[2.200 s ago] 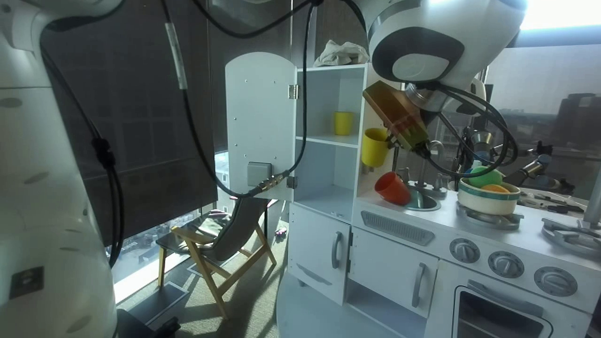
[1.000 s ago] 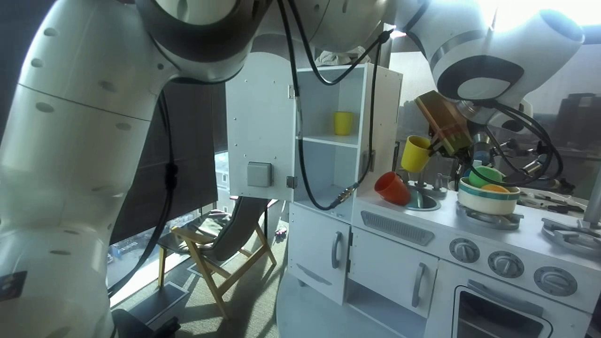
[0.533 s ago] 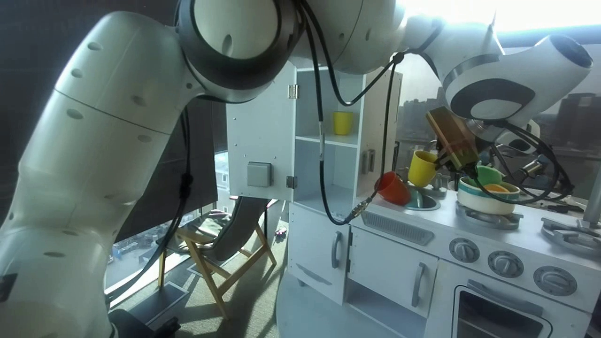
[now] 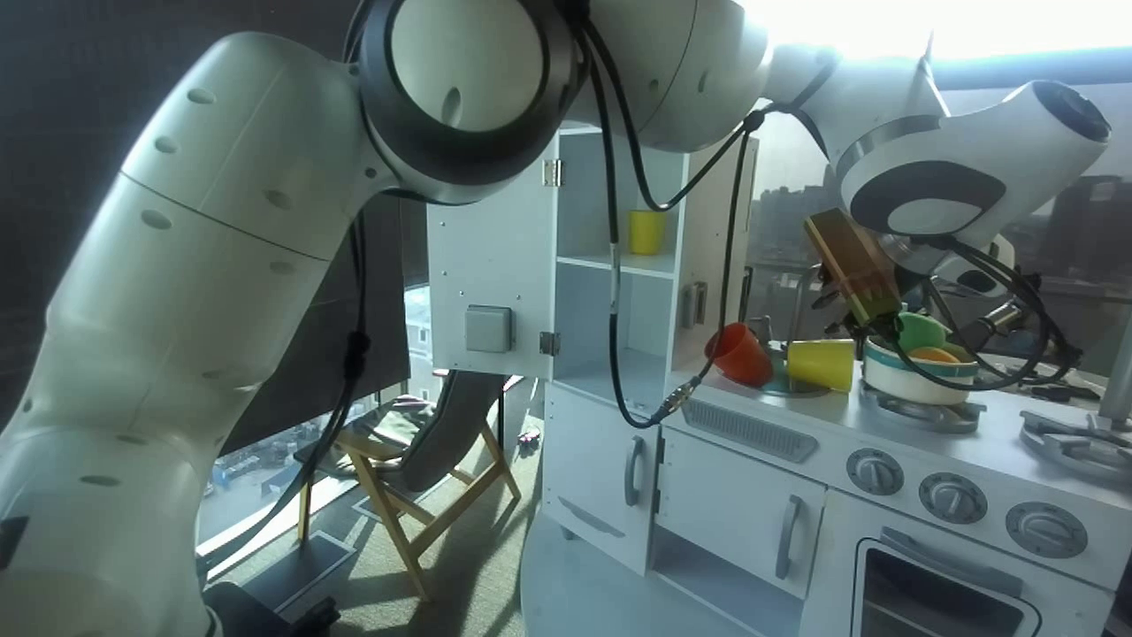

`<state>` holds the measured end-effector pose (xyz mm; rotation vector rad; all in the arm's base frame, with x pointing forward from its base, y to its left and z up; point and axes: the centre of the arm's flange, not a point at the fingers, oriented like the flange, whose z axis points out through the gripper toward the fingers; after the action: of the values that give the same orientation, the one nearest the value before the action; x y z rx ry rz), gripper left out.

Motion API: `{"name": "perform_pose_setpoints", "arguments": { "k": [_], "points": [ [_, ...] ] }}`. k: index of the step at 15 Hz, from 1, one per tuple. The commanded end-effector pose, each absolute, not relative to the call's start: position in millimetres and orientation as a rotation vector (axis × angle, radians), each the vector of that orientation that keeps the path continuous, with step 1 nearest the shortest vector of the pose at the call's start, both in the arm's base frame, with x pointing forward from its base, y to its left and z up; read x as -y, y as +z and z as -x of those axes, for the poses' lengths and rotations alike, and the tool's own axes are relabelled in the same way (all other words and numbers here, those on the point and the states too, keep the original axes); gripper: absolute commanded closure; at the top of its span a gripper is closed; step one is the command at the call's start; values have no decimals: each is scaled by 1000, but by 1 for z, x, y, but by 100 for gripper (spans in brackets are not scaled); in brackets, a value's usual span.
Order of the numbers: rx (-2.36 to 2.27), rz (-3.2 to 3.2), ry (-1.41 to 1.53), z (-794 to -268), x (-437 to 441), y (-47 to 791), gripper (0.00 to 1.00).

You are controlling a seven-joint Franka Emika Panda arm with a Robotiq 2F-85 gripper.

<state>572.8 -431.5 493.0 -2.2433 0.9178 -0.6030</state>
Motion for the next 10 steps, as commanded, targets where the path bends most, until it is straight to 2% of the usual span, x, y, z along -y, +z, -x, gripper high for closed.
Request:
{"name": "perform_pose_setpoints", "arguments": {
  "k": [1, 3, 5, 10],
  "points": [
    [-946, 2268, -632, -558, 431, 508, 27],
    [-961, 2312, -645, -545, 423, 513, 12],
    [-977, 2364, -649, -536, 414, 518, 1],
    [-999, 2502, -675, -516, 381, 531, 0]
  ]
}}
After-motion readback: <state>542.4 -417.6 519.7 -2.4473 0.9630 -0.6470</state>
